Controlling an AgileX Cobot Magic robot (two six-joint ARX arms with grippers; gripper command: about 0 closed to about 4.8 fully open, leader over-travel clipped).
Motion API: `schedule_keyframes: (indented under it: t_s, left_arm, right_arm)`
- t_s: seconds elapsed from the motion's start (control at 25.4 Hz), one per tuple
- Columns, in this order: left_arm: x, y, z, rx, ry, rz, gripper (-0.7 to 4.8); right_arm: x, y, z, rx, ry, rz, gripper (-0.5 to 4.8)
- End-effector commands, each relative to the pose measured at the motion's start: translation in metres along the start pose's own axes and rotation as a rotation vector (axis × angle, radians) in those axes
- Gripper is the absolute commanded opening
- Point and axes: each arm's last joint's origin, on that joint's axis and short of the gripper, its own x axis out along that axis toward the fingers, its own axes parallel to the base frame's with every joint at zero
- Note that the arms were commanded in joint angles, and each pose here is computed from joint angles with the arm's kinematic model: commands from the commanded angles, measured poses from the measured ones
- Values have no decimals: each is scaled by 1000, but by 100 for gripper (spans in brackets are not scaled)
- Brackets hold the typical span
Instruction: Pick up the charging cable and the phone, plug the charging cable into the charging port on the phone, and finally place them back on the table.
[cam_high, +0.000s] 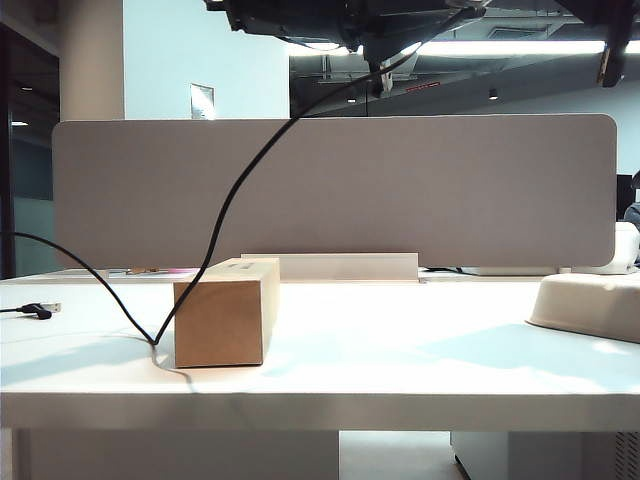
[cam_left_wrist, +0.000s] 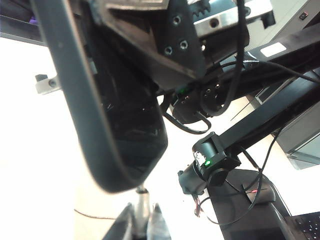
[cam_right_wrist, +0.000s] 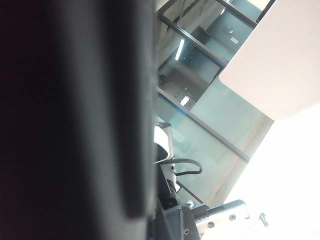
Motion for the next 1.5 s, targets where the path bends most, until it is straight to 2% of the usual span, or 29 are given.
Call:
schedule_keyframes:
  t_s: [0.04,0.39,0.83,1.06,1.34,1.5]
  left_arm:
    - [1,-3,5,32,-11,-12,-6]
    - [1,-2,10,12,-31,-10,-6]
    - [8,-4,20,21,-56,-15,-6]
    - [4,-3,21,42,-68,-5,-6]
    - [2,-2,21,41,-70,0,-6]
    - [0,-1,18,10,-61,3,-6]
  right_arm:
    - [1,10,3,-73,-18,65,-6]
    - [1,10,3,-90,-12,62,-6]
    - [8,10,-8,-134,85,90,-6]
    - [8,5,-10,-129,118,52,-6]
    - [7,4,-8,-143,80,38,-6]
    - [7,4,-7,-143,57,30,-6]
